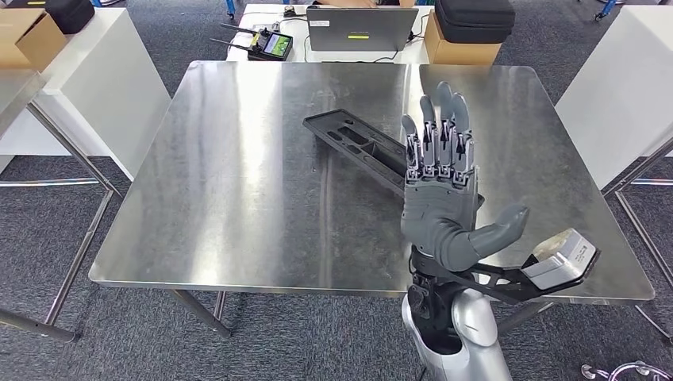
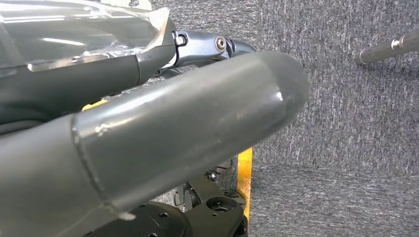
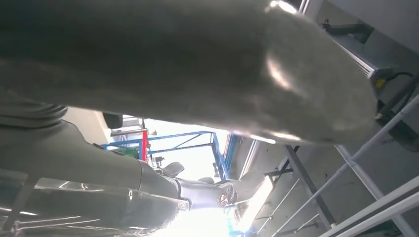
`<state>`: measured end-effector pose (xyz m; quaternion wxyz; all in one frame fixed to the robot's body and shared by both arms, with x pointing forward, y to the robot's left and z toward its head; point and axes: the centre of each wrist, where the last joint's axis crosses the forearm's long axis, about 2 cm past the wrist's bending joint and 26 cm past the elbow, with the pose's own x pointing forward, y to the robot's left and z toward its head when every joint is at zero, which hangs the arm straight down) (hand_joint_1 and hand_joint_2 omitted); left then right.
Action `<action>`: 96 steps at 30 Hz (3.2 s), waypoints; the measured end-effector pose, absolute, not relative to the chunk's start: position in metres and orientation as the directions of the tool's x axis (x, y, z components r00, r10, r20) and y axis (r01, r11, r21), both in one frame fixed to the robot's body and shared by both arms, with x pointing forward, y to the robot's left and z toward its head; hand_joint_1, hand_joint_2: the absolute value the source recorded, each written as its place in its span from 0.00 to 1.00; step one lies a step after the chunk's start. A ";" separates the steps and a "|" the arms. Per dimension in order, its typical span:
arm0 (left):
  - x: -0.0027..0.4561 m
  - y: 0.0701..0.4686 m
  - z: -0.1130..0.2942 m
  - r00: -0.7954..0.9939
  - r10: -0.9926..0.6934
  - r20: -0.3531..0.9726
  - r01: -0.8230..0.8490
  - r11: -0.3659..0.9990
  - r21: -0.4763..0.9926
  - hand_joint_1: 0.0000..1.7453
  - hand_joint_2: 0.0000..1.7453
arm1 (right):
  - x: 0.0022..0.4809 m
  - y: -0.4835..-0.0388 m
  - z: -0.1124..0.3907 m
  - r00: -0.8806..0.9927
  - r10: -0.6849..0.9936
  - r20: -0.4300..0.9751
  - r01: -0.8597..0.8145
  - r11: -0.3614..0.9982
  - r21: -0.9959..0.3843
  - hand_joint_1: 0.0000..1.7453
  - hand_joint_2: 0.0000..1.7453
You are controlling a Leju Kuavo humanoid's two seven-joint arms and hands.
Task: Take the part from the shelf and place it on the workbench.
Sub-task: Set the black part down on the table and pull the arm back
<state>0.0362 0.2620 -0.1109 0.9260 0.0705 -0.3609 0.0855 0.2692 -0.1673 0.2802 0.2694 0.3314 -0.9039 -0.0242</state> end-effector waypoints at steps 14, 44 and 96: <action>0.050 0.271 -0.109 0.711 0.076 0.699 -0.170 0.983 0.066 0.00 0.00 | 0.236 -0.228 0.248 -0.669 -0.595 0.447 -0.529 0.802 0.276 0.00 0.00; 0.055 0.274 -0.108 0.707 0.064 0.704 -0.160 0.984 0.072 0.00 0.00 | 0.229 -0.259 0.231 -0.712 -0.498 0.495 -0.398 0.867 0.301 0.00 0.00; 0.053 0.278 -0.108 0.695 0.066 0.716 -0.157 0.986 0.061 0.00 0.00 | 0.230 -0.260 0.230 -0.701 -0.492 0.517 -0.389 0.871 0.301 0.00 0.00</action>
